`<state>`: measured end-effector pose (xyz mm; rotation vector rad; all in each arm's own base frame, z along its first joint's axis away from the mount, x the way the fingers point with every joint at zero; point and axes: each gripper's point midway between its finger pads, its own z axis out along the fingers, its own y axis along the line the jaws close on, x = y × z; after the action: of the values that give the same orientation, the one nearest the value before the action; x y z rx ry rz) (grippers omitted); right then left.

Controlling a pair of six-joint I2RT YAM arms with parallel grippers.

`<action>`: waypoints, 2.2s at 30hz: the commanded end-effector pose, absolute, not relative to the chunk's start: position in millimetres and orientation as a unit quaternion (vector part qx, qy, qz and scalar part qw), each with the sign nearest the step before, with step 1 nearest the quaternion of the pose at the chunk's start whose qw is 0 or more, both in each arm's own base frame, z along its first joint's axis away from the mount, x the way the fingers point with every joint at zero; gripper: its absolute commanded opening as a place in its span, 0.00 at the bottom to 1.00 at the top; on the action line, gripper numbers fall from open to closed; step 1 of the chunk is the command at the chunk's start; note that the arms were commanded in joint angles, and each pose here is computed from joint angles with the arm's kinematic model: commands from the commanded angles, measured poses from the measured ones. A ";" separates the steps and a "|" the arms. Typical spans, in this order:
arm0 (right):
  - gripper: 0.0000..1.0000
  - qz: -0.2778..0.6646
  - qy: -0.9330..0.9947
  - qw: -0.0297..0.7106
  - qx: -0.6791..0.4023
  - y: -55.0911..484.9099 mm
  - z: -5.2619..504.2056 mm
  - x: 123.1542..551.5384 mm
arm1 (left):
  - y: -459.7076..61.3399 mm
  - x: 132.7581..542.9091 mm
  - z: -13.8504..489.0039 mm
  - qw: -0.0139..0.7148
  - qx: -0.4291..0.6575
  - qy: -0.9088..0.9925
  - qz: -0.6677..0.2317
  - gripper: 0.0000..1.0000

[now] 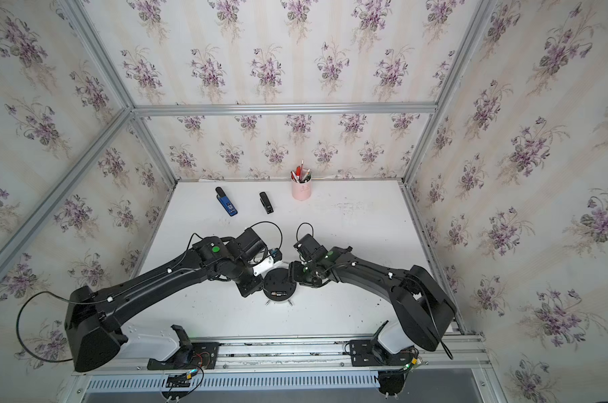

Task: Remove the battery from the alarm
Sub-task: Release the battery from the alarm.

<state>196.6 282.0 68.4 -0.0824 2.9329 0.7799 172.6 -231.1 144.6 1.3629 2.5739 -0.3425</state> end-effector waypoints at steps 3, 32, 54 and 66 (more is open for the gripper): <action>0.60 0.250 0.967 0.048 -0.032 277.9 64.3 187.9 | -232.2 174.4 143.3 0.109 0.467 0.870 -0.115 0.00; 0.09 0.289 0.957 0.042 0.003 293.3 58.4 187.4 | -230.5 172.8 142.1 0.107 0.465 0.871 -0.116 0.00; 0.04 0.291 0.956 0.038 0.025 298.2 56.8 181.6 | -242.3 167.3 126.8 0.160 0.360 0.897 -0.198 0.00; 0.03 0.291 0.956 0.029 0.037 297.7 50.6 178.1 | -255.7 170.4 120.9 0.225 0.264 0.898 -0.271 0.00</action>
<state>201.0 286.8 56.1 0.1007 2.8475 0.7838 166.3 -232.1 118.9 0.8152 2.5410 -0.5853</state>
